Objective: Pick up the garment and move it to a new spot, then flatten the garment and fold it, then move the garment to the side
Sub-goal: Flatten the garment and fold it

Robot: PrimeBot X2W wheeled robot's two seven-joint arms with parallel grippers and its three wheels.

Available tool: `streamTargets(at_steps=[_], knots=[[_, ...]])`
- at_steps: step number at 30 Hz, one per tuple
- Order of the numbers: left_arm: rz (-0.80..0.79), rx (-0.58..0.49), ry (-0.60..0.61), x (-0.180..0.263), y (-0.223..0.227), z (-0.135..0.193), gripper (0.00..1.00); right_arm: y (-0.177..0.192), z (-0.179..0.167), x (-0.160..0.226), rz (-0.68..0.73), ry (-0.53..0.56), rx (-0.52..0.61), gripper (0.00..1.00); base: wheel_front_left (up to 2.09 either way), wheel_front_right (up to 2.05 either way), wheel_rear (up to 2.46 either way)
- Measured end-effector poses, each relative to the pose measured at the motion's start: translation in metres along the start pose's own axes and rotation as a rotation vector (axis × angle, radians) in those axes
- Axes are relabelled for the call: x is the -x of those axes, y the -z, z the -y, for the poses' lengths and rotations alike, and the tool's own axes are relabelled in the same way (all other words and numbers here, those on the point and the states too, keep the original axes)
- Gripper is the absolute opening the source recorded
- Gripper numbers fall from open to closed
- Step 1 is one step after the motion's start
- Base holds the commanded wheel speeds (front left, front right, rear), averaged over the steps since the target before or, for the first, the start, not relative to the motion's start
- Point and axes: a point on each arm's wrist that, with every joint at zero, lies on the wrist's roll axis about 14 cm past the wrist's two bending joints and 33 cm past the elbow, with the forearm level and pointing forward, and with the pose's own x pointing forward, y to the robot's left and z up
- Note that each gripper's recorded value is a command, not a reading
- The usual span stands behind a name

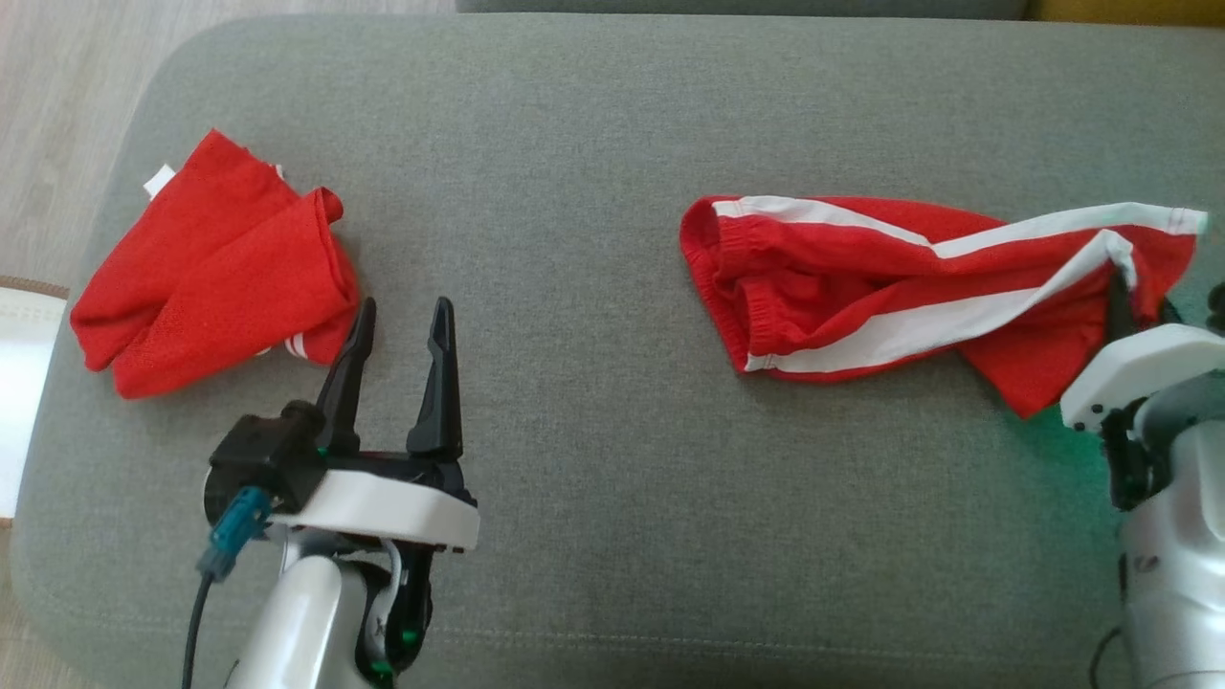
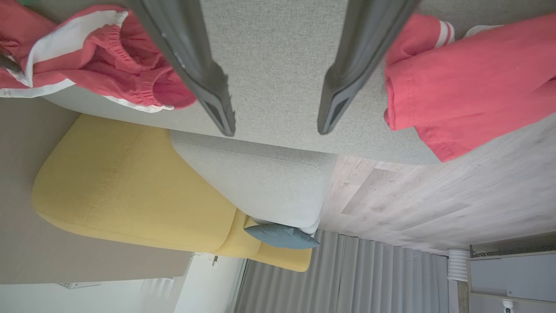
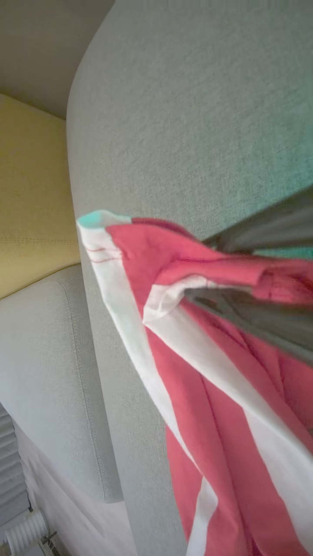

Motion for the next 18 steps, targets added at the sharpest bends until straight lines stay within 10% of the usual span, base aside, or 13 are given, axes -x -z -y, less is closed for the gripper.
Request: streamTargets(at_steps=[18], knots=[[0.061,0.02,0.09,0.012,-0.023,0.034,1.0,-0.061,-0.056,0.087,0.423,-0.153,0.096,1.0,0.0,0.0,0.0]])
